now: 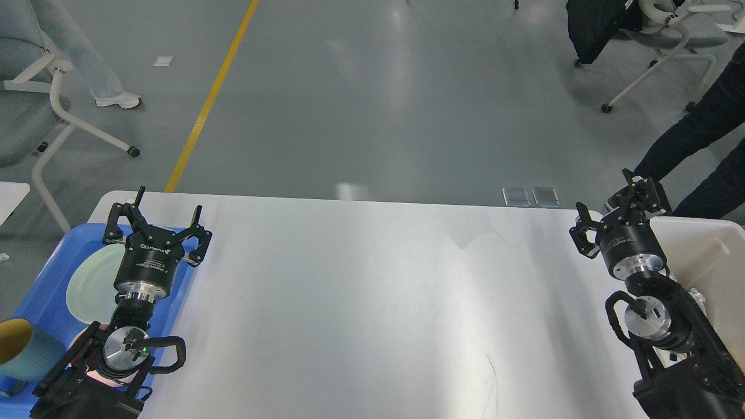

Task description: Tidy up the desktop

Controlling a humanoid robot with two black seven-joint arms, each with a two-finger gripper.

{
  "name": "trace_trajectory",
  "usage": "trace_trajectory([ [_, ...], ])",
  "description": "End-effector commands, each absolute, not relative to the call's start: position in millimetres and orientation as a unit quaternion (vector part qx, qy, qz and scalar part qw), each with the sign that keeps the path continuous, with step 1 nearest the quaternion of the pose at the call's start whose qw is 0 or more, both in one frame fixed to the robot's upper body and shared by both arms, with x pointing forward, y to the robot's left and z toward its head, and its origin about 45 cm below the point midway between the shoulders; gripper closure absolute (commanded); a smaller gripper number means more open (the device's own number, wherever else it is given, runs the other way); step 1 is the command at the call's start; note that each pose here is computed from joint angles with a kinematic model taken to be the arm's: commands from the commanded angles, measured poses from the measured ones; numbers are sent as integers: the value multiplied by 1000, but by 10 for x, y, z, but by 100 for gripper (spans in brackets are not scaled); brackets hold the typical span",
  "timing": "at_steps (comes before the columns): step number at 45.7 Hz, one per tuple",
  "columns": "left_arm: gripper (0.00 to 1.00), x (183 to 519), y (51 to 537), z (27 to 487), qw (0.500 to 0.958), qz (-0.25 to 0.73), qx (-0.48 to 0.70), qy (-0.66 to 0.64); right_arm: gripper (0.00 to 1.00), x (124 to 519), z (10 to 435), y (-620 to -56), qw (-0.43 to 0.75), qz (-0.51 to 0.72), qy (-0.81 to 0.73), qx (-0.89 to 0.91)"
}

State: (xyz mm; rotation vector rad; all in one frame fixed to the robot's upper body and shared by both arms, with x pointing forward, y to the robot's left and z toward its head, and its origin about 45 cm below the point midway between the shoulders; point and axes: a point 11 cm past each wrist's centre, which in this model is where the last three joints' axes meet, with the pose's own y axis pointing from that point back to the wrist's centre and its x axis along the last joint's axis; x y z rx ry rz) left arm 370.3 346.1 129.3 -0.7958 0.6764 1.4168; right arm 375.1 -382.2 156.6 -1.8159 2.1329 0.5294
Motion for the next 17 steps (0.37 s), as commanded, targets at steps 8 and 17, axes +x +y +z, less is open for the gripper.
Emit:
trace_trajectory([
  [8, 4, 3703, 3458, 1292, 637, 620, -349, 296, 0, 3668, 1549, -3940, 234, 228, 730, -600],
  [17, 4, 3703, 3458, 1292, 637, 620, -349, 296, 0, 3625, 1450, -3936, 233, 243, 731, -594],
])
